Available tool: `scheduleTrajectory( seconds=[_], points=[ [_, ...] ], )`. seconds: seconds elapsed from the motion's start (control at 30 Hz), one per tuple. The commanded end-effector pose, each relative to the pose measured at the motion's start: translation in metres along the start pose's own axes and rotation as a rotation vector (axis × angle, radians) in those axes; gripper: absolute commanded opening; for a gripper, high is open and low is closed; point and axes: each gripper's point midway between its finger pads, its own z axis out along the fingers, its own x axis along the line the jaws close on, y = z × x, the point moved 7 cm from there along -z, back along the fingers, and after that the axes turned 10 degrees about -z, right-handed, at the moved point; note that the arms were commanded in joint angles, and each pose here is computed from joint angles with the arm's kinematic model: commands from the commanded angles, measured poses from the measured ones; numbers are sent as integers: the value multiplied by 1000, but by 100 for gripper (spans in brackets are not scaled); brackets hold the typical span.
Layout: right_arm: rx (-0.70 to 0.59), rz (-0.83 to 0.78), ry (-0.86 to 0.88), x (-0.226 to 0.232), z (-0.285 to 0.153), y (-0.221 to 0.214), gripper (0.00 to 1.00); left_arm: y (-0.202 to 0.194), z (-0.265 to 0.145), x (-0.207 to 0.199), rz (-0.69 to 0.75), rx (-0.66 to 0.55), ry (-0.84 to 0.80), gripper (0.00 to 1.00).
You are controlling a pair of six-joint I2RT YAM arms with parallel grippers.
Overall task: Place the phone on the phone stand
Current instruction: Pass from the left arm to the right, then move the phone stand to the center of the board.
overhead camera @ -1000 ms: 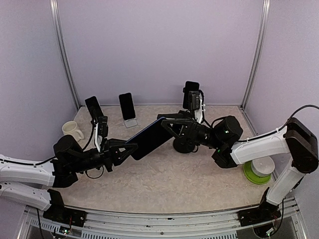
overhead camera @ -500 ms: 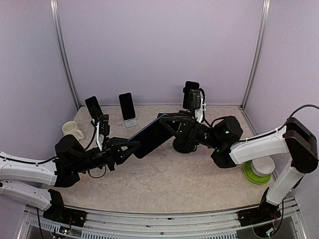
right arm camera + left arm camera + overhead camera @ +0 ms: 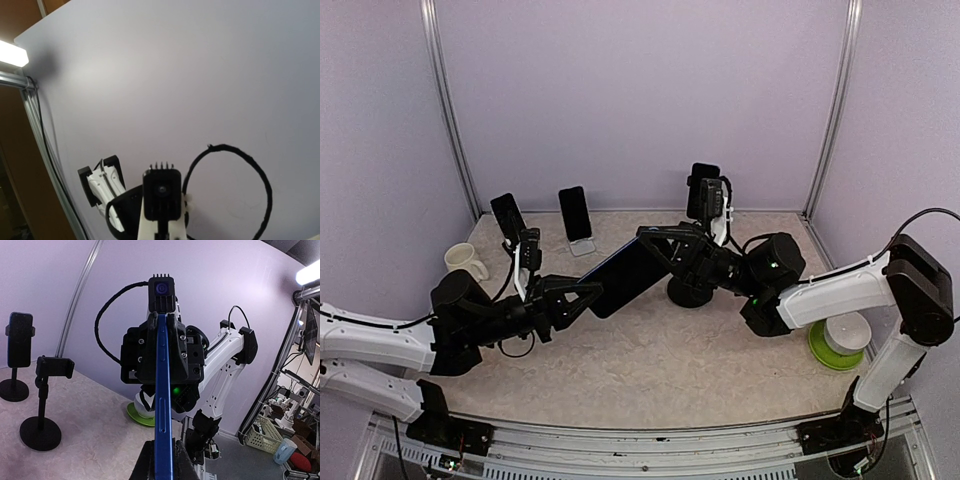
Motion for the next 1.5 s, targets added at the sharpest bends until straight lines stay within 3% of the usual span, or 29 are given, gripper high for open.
scheduleTrajectory(
  seconds=[0.0, 0.17, 0.2, 0.4, 0.5, 0.63, 1.0, 1.47],
  points=[
    [-54, -39, 56, 9, 10, 12, 0, 14, 7, 0, 11, -70, 23, 0],
    [-45, -54, 65, 9, 14, 14, 0, 13, 7, -1, 8, -67, 19, 0],
    [-39, -61, 61, 8, 14, 13, 0, 13, 7, -1, 9, -67, 23, 6],
    [49, -115, -15, 5, 13, 15, 0, 21, -1, -1, 58, -91, 81, 67],
    [106, -151, -56, 2, 8, 17, 0, 28, -6, -3, 85, -109, 109, 84],
    [194, -201, -145, -3, 0, 23, 0, 33, -10, -1, 129, -109, 145, 97],
    [326, -419, -444, 5, -30, 58, 0, 49, 9, 23, 137, -32, 175, 99],
    [450, -424, -764, 2, -84, 57, 0, 45, 64, 75, 116, 123, 139, 99]
  ],
)
